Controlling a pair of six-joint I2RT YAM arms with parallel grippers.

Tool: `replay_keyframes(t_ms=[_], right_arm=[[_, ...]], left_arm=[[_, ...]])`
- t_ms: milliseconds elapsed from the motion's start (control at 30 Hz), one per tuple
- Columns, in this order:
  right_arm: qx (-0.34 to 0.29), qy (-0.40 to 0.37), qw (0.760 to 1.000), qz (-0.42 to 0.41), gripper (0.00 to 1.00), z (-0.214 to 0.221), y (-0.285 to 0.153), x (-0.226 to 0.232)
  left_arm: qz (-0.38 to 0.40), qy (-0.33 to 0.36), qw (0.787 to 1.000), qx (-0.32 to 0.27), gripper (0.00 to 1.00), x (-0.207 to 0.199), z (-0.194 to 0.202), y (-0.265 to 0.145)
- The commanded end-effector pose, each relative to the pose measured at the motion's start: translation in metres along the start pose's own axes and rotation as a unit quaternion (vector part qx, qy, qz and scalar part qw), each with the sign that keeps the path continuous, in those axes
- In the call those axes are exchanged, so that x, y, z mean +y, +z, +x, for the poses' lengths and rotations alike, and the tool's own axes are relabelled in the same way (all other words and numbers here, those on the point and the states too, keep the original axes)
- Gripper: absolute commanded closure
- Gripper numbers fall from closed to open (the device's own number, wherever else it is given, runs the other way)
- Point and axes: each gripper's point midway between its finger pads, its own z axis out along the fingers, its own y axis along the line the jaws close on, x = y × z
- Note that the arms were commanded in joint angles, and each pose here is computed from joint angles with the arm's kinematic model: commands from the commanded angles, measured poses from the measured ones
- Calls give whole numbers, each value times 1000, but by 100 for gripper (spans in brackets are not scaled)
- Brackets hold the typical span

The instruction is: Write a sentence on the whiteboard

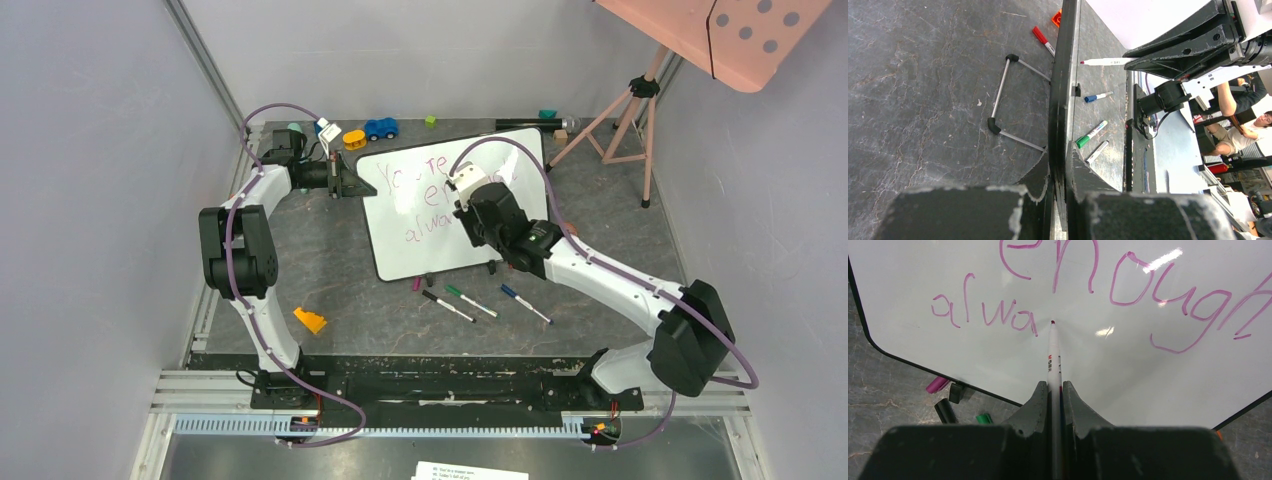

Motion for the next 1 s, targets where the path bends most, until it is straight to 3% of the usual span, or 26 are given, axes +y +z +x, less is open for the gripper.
replay_keyframes(t_ms=[0, 967], right_arm=[[-33, 5, 999, 8, 100, -27, 1, -5], [8, 9, 1000, 12, 100, 16, 2, -6]], left_arm=[[-90, 57, 991, 75, 98, 47, 45, 13], [-90, 56, 991, 75, 98, 47, 45, 13]])
